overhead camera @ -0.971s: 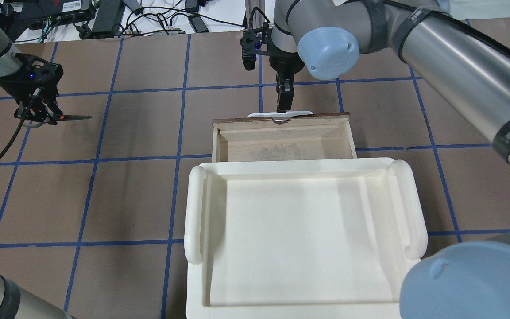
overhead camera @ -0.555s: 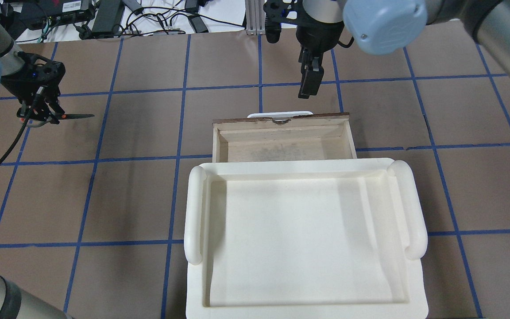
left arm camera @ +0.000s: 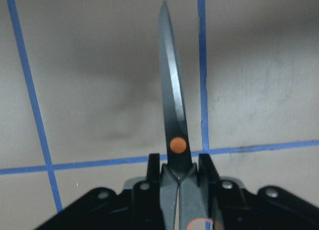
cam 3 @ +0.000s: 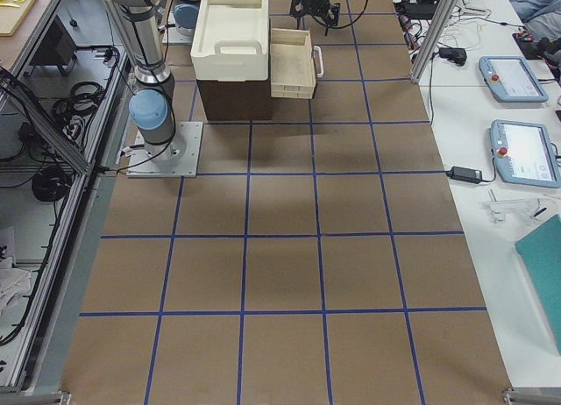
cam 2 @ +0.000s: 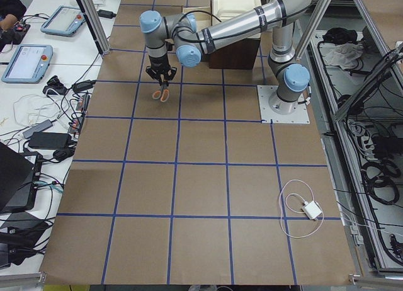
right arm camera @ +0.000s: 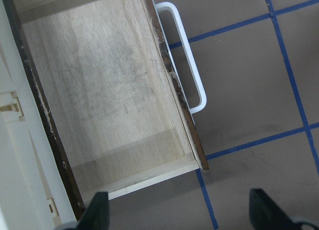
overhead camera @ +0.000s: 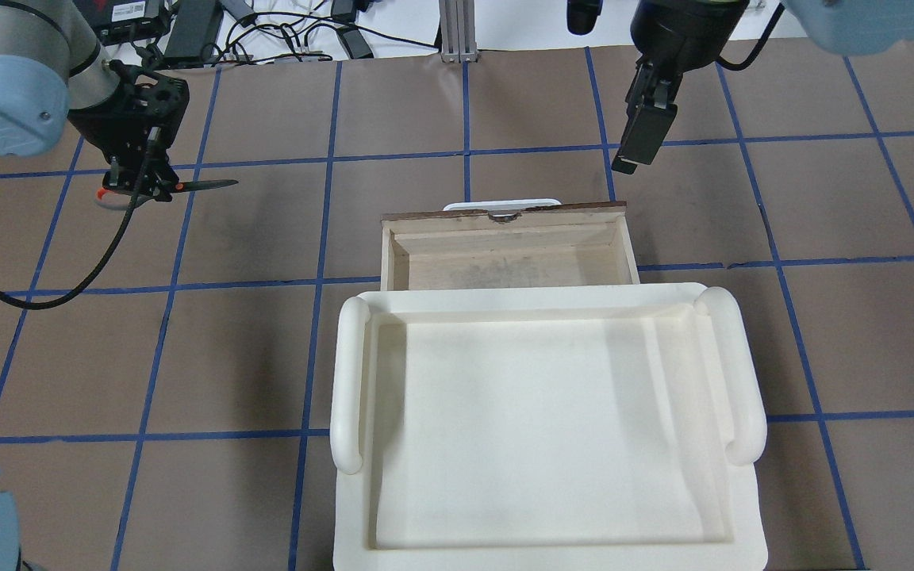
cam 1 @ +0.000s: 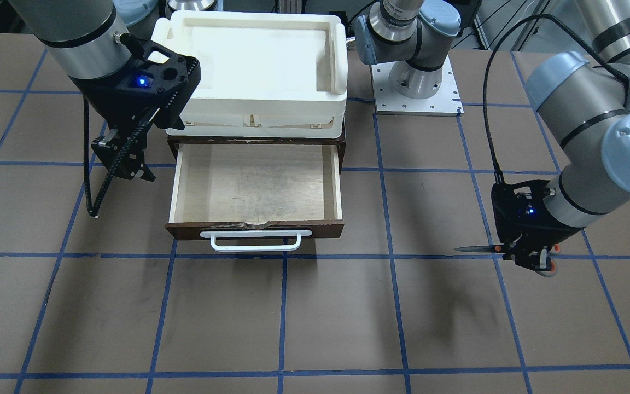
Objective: Place scissors in drawer with both arms
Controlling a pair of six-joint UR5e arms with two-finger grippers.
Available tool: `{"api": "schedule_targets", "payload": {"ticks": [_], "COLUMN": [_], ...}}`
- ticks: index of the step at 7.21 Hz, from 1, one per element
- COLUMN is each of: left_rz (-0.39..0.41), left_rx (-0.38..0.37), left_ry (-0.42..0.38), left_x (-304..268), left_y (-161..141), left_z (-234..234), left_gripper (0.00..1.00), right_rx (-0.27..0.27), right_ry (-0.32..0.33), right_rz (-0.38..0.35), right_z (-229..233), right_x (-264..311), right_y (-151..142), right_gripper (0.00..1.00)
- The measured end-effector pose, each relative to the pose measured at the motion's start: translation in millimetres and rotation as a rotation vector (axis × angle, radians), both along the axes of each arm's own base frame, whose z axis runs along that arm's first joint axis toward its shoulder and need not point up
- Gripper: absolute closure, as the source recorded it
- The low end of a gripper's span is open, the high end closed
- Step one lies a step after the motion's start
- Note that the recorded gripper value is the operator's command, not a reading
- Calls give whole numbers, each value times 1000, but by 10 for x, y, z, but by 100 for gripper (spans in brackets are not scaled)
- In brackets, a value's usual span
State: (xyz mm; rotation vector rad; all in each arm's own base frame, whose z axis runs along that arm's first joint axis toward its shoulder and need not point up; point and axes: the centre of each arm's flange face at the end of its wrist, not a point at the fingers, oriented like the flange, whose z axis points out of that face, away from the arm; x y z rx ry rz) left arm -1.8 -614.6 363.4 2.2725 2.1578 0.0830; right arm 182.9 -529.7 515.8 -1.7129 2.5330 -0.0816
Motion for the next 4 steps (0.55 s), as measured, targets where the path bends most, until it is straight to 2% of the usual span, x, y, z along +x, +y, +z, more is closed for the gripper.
{"api": "schedule_targets", "payload": {"ticks": [2,4], "left_rz": [53,103], "left_rx": [-22,-44], "left_ry": [-8,-10], "left_x": [-597,-1261], "left_y": [144,313], "left_z": [220,347], "left_gripper": [100,100], "right_rx": [-38,-27], "right_ry": [48,63], "right_rz": [-244,-473], "right_z": [122,146], "right_x": [-80,-113], "right_y": [29,122], "right_gripper": [0,0]}}
